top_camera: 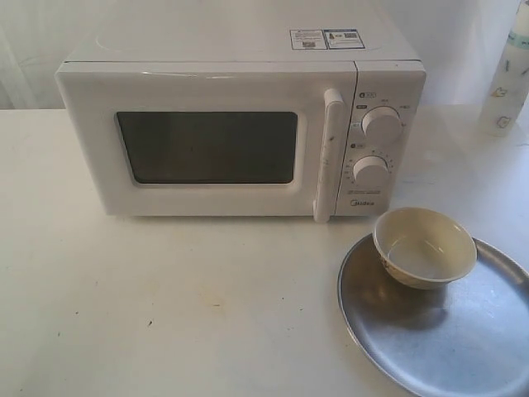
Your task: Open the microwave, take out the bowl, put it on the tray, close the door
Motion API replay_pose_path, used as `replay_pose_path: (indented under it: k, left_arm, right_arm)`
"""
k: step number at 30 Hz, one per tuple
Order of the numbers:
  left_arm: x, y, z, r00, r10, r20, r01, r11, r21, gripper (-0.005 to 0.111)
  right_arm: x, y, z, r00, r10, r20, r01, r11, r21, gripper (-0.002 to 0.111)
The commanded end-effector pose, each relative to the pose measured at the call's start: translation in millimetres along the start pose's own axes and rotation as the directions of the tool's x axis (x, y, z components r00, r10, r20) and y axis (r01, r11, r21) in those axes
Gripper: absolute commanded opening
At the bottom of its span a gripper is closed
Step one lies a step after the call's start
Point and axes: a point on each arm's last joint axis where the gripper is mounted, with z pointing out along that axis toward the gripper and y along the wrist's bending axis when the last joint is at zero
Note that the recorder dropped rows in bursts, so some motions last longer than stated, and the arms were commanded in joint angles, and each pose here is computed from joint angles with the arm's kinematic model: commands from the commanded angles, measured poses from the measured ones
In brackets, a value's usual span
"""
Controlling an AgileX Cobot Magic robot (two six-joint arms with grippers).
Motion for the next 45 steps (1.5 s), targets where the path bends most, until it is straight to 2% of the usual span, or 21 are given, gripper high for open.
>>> replay_pose_path:
  k: [1,45]
  left_arm:
    - [-0.7,-0.5,-0.5,1.000,-0.003,0.002,0.003,1.000,0.007,0.000]
    - [-0.7,-0.5,-0.5,1.000,-0.003,0.002,0.003,1.000,0.007,0.000]
  right_arm:
    - [0.6,-0.1,0.1,1.000,-0.005,0.008,0.005,1.000,-0.001,0.000]
    - [0.6,-0.1,0.1,1.000,0.016,0.008,-0.016,1.000,-0.001,0.000]
